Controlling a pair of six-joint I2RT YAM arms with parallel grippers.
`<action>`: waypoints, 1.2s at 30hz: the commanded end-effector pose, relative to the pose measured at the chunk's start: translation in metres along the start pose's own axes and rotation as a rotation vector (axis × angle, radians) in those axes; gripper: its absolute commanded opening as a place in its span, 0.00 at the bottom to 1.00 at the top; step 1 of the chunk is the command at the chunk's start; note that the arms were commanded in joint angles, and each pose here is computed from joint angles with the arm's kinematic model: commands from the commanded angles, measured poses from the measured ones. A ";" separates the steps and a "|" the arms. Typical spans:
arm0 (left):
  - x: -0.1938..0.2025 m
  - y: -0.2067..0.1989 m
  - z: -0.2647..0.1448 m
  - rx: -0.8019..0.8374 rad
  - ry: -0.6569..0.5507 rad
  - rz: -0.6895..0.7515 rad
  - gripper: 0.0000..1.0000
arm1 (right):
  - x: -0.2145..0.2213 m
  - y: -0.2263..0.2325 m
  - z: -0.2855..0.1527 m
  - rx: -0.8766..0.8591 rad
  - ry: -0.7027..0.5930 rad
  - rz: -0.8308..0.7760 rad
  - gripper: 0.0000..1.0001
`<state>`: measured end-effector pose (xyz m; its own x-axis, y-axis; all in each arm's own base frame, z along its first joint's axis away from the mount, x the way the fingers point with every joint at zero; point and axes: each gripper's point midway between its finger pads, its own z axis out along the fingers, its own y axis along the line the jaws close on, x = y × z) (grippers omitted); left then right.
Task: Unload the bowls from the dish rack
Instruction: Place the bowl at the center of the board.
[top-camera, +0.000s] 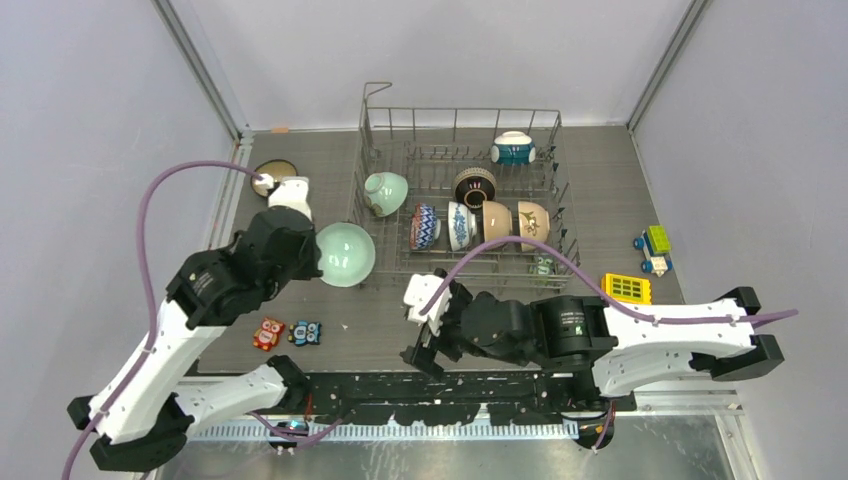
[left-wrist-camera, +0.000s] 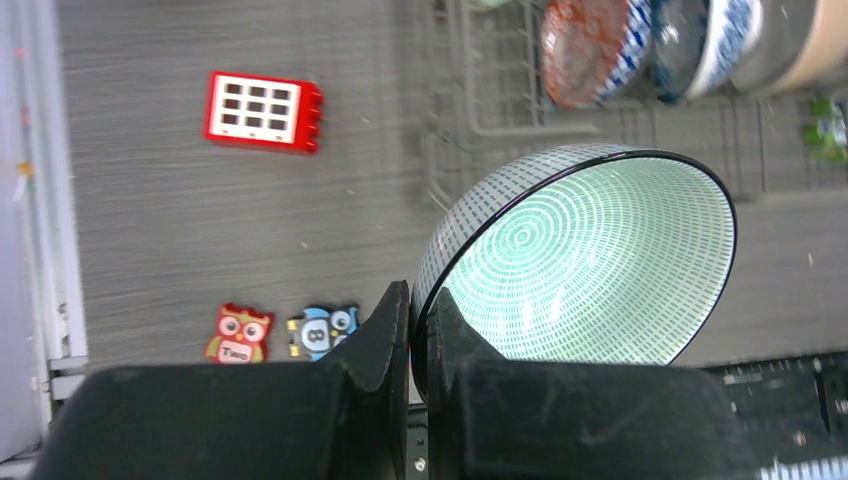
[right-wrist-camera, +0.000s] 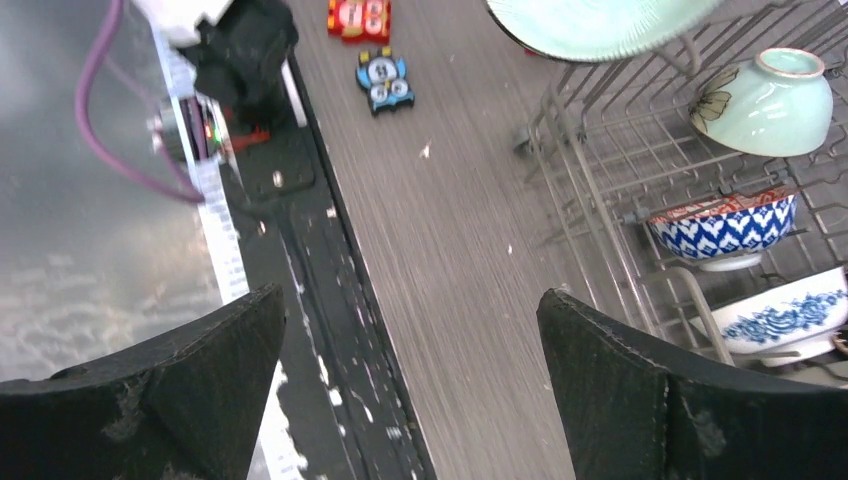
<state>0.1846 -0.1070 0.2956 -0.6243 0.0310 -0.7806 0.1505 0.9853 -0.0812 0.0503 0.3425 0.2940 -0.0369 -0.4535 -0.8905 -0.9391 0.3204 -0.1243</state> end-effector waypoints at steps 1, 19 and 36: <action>-0.035 0.038 -0.009 -0.165 -0.156 -0.069 0.00 | -0.051 -0.011 -0.006 0.001 -0.253 0.225 1.00; -0.020 0.162 0.076 -0.406 -0.156 -0.767 0.00 | -0.010 -0.058 -0.067 0.129 -0.408 0.467 1.00; 0.052 0.263 0.116 -0.682 -0.273 -1.220 0.00 | 0.025 -0.062 -0.065 0.149 -0.393 0.456 0.99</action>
<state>0.2478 0.1147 0.1447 -0.0978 -0.8394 -0.5346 -0.8631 0.3390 -0.3744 0.0798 0.2596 0.2955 -0.2714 0.0191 -0.9623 -0.8164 0.5250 0.2407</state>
